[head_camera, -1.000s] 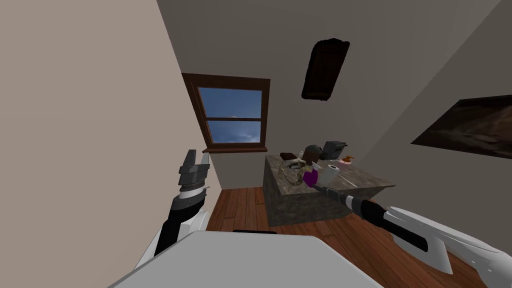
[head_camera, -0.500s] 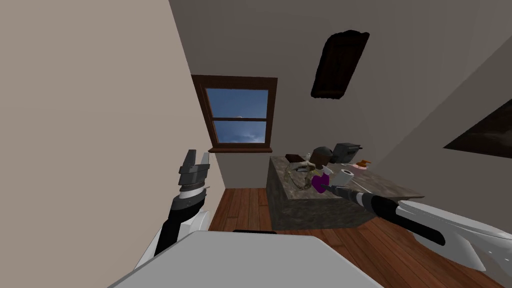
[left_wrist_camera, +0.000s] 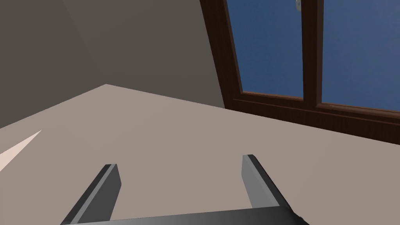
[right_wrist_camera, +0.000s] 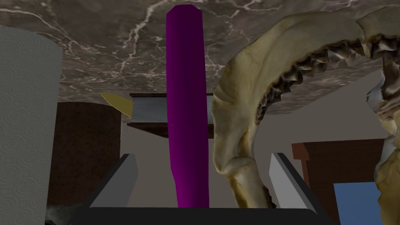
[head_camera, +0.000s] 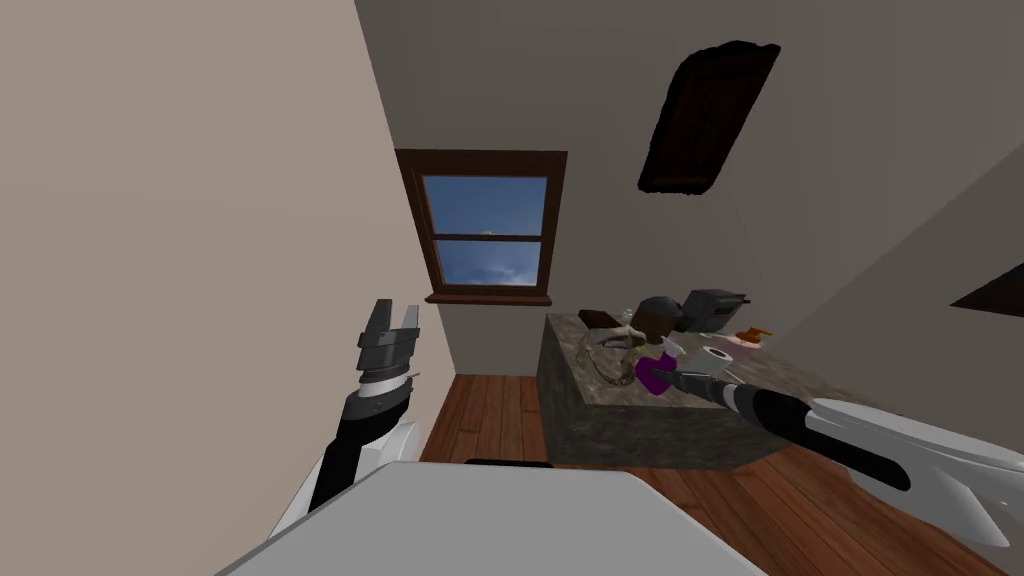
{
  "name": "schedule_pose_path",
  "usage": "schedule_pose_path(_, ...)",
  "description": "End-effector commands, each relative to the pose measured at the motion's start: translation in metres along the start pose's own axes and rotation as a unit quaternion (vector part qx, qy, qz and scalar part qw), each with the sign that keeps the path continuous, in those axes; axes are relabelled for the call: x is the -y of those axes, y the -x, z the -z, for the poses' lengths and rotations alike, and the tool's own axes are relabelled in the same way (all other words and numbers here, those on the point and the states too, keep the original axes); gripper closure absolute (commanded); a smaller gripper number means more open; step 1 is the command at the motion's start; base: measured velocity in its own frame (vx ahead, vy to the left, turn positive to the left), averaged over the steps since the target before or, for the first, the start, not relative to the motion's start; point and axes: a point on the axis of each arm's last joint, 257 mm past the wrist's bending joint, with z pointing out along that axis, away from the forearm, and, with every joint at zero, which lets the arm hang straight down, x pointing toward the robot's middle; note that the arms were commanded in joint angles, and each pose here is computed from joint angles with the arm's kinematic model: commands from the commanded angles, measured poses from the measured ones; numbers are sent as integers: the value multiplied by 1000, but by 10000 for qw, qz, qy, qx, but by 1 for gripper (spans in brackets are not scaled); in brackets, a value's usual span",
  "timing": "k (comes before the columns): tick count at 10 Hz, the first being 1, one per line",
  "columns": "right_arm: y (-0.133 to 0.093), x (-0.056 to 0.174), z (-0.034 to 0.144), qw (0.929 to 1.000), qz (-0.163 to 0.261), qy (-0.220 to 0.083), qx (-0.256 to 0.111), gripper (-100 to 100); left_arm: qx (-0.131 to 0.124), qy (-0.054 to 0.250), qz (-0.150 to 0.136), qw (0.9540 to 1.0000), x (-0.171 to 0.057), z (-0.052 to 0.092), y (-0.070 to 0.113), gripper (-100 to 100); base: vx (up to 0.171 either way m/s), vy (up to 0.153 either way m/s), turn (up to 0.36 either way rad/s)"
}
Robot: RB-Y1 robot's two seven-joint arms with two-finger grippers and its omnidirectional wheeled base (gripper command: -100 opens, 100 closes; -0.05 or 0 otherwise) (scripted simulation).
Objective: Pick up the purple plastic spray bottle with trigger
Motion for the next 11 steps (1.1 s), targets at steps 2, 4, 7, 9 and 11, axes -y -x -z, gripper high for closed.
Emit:
schedule_pose_path(2,-5,23,2,9993,-221,-298,10,-100,0,0,0,10000,0,0,0,0,-112,-23,325)
schedule_pose_path(4,-9,41,5,9978,-397,-537,19,-100,0,0,0,10000,0,0,0,0,-149,-50,298)
schedule_pose_path(7,-17,68,11,9938,-655,-894,36,-100,0,0,0,10000,0,0,0,0,-138,-11,307)
schedule_pose_path(9,-23,86,16,9901,-824,-1132,50,-100,0,1,-1,10000,0,0,0,0,-135,-11,259)
schedule_pose_path(11,-21,84,14,9912,-781,-1072,50,100,0,2,-1,10000,0,0,0,0,-31,-1,20)
